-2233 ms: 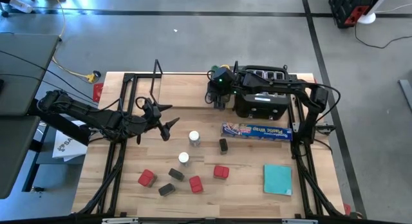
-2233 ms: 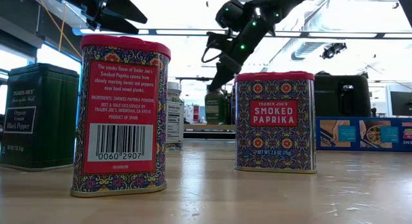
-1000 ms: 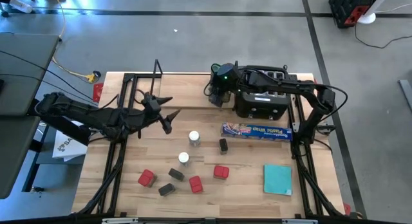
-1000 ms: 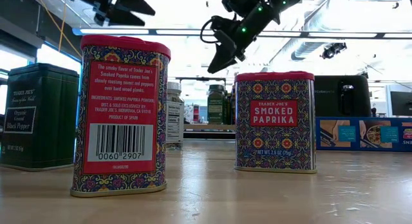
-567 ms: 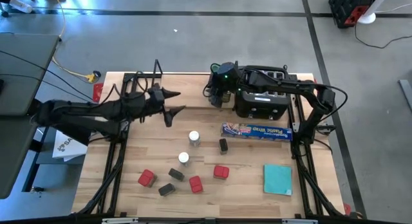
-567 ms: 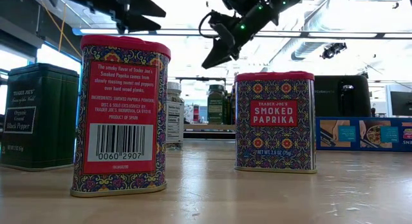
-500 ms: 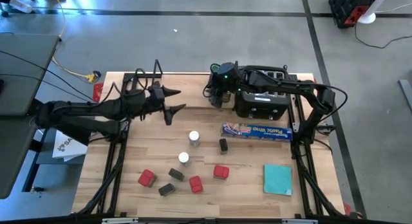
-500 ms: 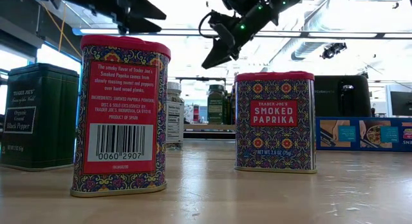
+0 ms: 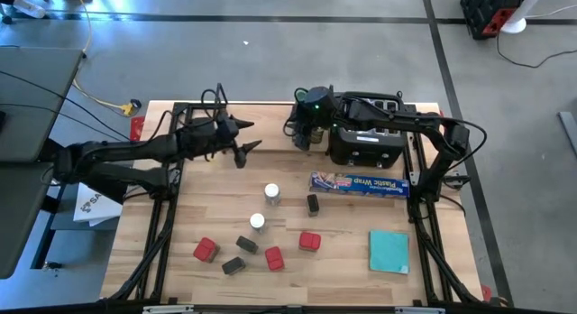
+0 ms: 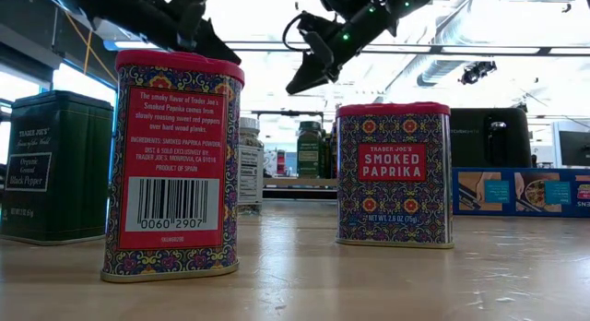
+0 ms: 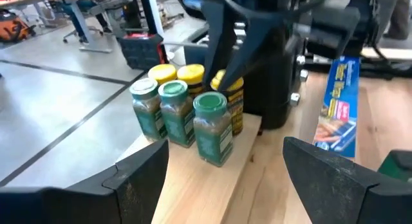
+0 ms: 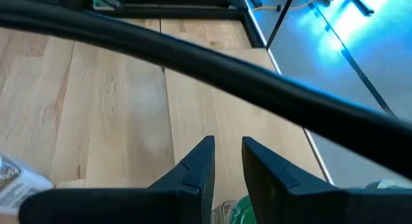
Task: Shelf spices
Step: Put the green seasoning bottle on the shelf aligned with the other green seasoning bottle
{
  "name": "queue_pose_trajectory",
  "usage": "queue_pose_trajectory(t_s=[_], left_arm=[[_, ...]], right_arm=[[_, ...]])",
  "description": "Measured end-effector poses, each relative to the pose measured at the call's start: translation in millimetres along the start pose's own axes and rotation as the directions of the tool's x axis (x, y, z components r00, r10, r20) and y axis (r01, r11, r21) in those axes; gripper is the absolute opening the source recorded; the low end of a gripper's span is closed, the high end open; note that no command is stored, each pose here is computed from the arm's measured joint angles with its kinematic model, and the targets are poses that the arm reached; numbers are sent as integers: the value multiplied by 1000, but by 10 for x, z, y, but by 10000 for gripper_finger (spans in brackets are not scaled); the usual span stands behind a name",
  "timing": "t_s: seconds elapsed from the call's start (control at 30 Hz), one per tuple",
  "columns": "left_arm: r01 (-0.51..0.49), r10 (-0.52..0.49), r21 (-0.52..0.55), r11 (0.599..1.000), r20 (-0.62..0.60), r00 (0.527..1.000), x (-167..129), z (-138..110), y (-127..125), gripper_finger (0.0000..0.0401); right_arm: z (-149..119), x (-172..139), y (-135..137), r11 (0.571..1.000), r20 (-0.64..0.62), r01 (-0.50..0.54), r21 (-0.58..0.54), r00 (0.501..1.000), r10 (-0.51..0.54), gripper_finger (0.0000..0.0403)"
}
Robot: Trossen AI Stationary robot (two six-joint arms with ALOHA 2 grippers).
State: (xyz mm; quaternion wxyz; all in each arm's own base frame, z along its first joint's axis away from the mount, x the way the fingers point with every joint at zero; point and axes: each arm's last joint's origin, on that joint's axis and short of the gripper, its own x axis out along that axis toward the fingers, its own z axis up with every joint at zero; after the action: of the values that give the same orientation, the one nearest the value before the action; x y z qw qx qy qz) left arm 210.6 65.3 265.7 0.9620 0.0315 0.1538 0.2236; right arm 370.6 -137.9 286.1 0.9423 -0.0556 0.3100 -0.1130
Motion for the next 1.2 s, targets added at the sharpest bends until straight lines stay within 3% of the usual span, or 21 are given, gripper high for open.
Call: queue_pose_trajectory(t_s=[0.17, 0.4, 0.53, 0.7, 0.97, 1.2], left_arm=[[14, -14, 56, 998, 6, 1000, 79, -13, -21, 303], [22, -26, 72, 997, 48, 999, 167, 4, -41, 303], [27, -28, 55, 998, 22, 999, 194, -29, -49, 303], [29, -30, 54, 998, 2, 1000, 186, -47, -49, 303], [25, -25, 56, 998, 11, 1000, 186, -38, -47, 303], [15, -16, 64, 998, 20, 1000, 189, -30, -28, 303]], right_arm=[[11, 0, 10, 999, 18, -39, 35, 999, 38, 71], [-128, -9, 44, 995, -125, -67, 73, 989, 76, 71], [-166, -11, 7, 1000, -168, -6, 31, 986, 11, 71], [-190, -20, -164, 992, -157, 49, 120, 987, -30, 71], [-227, 16, -192, 992, -154, -17, 122, 987, 36, 71], [-295, 119, -201, 994, -197, 35, 107, 980, -14, 71]])
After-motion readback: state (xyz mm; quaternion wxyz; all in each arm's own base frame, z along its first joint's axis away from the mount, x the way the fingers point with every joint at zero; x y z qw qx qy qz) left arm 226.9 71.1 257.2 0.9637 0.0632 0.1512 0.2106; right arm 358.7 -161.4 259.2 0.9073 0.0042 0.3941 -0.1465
